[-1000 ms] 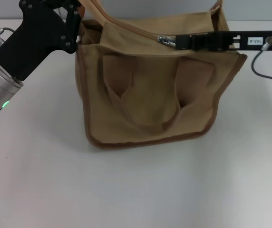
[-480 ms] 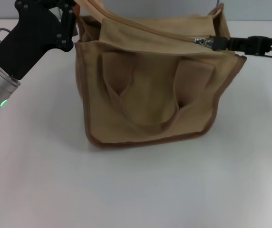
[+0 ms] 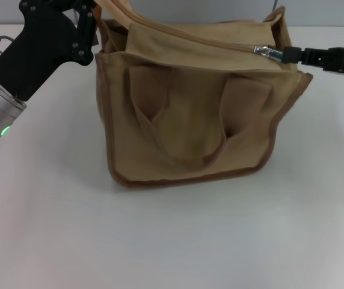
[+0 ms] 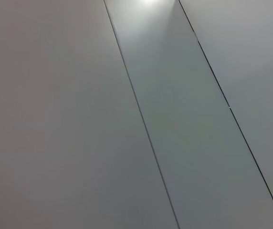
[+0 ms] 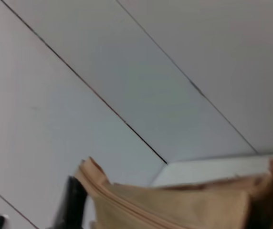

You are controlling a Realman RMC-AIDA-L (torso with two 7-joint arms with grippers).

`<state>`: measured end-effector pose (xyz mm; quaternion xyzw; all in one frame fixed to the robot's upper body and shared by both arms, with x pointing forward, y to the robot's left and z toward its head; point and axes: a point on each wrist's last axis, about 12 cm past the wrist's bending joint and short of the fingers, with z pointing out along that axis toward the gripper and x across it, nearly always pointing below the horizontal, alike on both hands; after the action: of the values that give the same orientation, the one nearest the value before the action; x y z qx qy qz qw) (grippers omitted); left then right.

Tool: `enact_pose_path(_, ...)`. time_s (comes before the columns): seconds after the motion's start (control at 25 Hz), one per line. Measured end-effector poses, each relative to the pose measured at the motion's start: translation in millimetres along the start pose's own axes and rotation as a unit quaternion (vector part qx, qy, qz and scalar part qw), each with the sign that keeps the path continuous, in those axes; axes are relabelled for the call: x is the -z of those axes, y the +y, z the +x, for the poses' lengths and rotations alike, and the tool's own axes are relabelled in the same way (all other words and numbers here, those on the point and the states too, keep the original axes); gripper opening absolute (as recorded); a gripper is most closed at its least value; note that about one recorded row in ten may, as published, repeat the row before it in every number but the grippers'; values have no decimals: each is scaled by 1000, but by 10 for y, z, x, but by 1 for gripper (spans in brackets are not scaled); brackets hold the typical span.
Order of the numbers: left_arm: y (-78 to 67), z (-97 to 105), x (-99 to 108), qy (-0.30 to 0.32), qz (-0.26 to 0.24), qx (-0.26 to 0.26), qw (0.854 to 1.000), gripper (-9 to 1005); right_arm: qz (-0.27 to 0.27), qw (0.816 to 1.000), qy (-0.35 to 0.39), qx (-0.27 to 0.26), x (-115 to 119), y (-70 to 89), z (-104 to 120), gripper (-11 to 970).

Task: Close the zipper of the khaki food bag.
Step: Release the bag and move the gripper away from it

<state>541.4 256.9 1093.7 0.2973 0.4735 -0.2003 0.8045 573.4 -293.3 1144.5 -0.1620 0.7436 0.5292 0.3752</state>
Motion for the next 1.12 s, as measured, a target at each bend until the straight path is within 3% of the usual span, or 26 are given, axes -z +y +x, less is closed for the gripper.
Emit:
enact_pose_path(0.28, -7, 3, 2, 0, -1, 3, 1000, 168, -76, 986, -108, 104, 241, 129, 149, 74)
enact_pose_path(0.48, 6, 19, 20, 8, -6, 4, 1000, 171, -111, 970, -107, 190, 393, 231, 428, 153)
enact_pose_path(0.56, 13, 35, 34, 16, -9, 4, 1000, 172, -136, 961, -62, 235, 420, 280, 660, 247)
enact_pose_path(0.84, 25, 47, 110, 26, -16, 11, 999, 175, -152, 947, 18, 284, 387, 275, 994, 536)
enact_pose_path(1.12, 151, -9, 211, 32, -14, 79, 996, 179, -139, 943, 55, 296, 251, 213, 1124, 780)
